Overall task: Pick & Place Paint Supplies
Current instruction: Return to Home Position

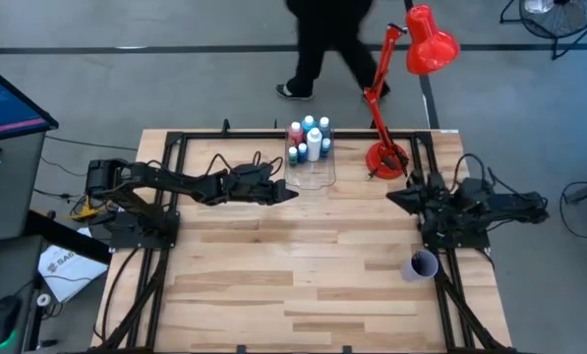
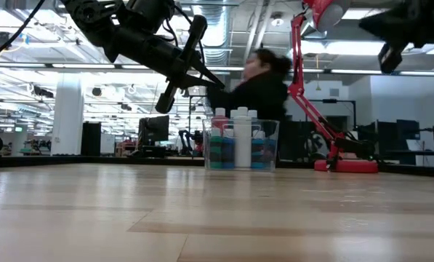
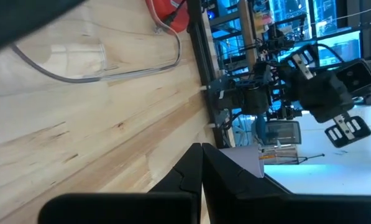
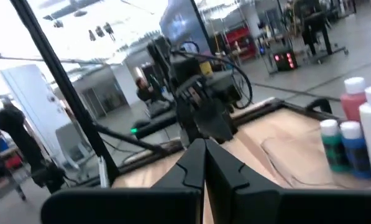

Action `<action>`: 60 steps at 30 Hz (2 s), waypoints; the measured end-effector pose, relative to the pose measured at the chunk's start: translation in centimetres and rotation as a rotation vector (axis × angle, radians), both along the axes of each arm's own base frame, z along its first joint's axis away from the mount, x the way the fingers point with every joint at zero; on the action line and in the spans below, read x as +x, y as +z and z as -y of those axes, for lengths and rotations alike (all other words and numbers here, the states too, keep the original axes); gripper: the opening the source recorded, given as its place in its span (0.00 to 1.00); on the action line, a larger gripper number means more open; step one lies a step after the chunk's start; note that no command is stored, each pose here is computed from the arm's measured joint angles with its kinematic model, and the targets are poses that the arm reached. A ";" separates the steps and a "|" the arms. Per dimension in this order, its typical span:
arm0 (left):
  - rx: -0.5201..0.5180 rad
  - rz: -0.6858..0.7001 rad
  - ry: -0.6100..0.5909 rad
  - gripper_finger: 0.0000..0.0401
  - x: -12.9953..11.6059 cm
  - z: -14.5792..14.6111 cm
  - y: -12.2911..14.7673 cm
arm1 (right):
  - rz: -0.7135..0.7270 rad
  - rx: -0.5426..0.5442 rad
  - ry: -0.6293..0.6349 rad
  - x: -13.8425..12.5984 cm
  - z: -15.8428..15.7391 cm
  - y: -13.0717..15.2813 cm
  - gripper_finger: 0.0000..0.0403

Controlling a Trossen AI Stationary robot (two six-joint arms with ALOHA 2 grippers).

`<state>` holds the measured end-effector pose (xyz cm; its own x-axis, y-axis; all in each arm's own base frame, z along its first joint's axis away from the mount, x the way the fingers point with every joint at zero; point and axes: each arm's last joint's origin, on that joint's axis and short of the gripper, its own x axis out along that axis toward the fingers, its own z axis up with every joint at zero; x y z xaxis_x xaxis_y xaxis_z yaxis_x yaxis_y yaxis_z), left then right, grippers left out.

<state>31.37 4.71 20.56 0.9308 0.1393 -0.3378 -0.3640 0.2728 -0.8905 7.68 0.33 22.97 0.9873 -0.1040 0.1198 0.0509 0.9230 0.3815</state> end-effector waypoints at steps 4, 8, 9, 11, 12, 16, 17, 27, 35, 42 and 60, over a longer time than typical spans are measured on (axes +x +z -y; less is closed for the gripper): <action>-0.003 0.002 -0.006 0.00 0.0 0.0 0.0 | 0.059 0.004 0.027 0.8 -0.2 -1.4 0.00; -0.012 0.005 -0.015 0.00 0.0 0.1 0.0 | 0.086 -0.010 0.085 1.3 -0.4 -2.6 0.00; -0.019 0.006 -0.015 0.00 0.0 0.1 0.0 | 0.078 -0.014 0.105 1.4 -0.5 -2.9 0.00; -0.024 0.007 -0.017 0.00 0.0 0.1 0.0 | 0.048 -0.022 0.142 1.6 -0.6 -3.7 0.00; -0.026 0.007 -0.017 0.00 0.0 0.1 0.0 | 0.043 -0.021 0.156 1.6 -0.7 -3.9 0.00; -0.027 0.007 -0.017 0.00 0.0 0.1 0.0 | 0.000 -0.010 0.159 1.9 -0.7 -5.2 0.00; -0.027 0.007 -0.016 0.00 0.0 0.1 0.0 | -0.015 -0.010 0.158 1.9 -0.7 -5.4 0.00; -0.023 0.007 -0.018 0.00 0.0 0.1 0.0 | -0.081 0.063 0.094 2.0 -0.2 -6.1 0.00; 0.044 0.005 -0.041 0.00 0.0 0.1 0.1 | -0.057 0.397 0.099 2.0 0.0 -6.1 0.00; 0.213 0.059 -0.114 0.00 0.0 0.2 1.2 | -0.055 0.426 0.102 2.0 0.0 -6.1 0.00; 0.738 0.241 -0.257 0.00 -7.3 2.4 10.7 | -0.056 0.426 0.100 2.1 0.0 -6.2 0.00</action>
<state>24.06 2.32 31.29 0.9994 0.0200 -0.0286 -0.0315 0.8685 -0.4947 9.73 0.37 16.80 0.9988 -0.0358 0.0330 0.0005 0.6851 0.7284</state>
